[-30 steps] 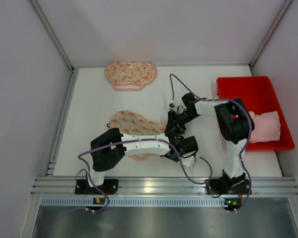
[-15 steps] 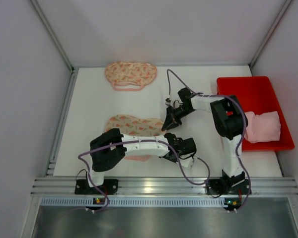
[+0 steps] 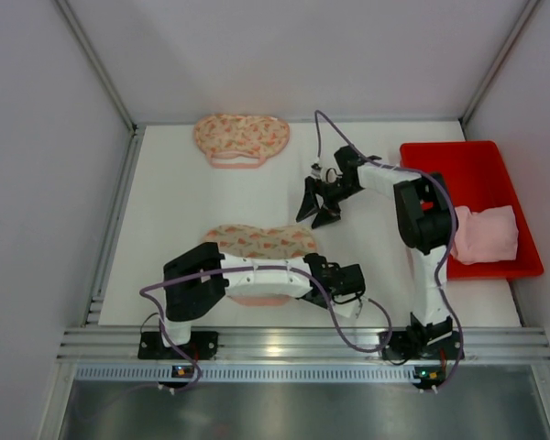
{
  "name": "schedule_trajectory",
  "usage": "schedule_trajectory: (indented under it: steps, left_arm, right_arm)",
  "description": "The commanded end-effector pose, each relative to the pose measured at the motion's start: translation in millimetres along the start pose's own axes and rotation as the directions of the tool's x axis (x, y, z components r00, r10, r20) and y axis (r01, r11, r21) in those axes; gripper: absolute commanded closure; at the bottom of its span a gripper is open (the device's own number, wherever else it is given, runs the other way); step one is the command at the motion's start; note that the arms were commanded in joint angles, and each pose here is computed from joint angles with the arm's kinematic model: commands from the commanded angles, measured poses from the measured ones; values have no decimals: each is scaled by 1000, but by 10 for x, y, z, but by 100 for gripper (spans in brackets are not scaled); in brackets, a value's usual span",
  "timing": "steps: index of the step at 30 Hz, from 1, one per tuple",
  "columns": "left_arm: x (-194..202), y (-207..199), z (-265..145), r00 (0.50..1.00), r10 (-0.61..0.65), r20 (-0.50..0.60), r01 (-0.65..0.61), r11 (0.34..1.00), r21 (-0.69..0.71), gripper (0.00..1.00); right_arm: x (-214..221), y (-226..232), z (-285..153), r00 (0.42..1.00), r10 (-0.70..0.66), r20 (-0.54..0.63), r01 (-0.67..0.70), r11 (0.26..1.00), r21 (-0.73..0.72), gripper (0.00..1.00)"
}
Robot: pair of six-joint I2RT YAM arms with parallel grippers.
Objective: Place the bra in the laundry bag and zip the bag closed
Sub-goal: Zip the zipper on the laundry bag.
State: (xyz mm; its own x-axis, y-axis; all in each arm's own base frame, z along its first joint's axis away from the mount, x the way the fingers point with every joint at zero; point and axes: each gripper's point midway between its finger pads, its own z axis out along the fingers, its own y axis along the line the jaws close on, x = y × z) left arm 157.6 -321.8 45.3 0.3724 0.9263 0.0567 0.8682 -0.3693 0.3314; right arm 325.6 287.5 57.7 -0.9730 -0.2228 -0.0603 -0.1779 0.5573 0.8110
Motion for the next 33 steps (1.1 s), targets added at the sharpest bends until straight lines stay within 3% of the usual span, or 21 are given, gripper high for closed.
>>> schedule_trajectory:
  steps: [1, 2, 6, 13, 18, 21, 22, 24, 25, 30, 33]
  left_arm:
    - [-207, 132, -147, 996, -60, 71, 61, 998, -9, 100]
    - [-191, 174, -129, 995, -73, 67, 74, 997, -14, 100]
    - [-177, 326, -69, 992, -113, 61, 115, 993, -38, 100]
    - [-104, 571, 4, 983, -174, 53, 178, 980, -90, 100]
    - [-145, 680, 12, 980, -189, 68, 196, 973, -125, 100]
    - [-165, 711, -13, 978, -193, 80, 202, 971, -130, 100]
    - [-166, 705, -22, 979, -189, 81, 198, 972, -129, 100]
    - [-143, 666, -28, 979, -185, 84, 194, 974, -116, 100]
    - [-148, 632, -31, 980, -180, 90, 189, 977, -103, 100]
    - [-143, 334, -111, 981, -154, 119, 160, 986, -42, 100]
    - [-84, 141, -134, 984, -139, 114, 142, 990, -19, 100]
  right_arm:
    - [-59, 82, -286, 994, -79, 81, 76, 996, 39, 19]
    - [68, 29, -277, 997, -48, 61, 46, 998, 39, 11]
    - [329, 30, -298, 999, -11, 35, 11, 1000, 19, 10]
    - [553, 149, -251, 998, 57, 2, -56, 996, -64, 14]
    - [627, 205, 12, 996, 76, -55, -81, 992, -100, 21]
    - [631, 254, 136, 994, 73, -85, -83, 989, -123, 39]
    - [607, 271, 152, 994, 65, -82, -75, 989, -126, 61]
    - [549, 252, 150, 996, 60, -67, -68, 991, -118, 81]
    - [493, 257, 127, 997, 53, -53, -59, 992, -109, 97]
    - [124, 233, -46, 1000, -15, 18, 16, 997, -76, 100]
    - [33, 138, -97, 1000, -20, 4, 21, 998, -55, 100]
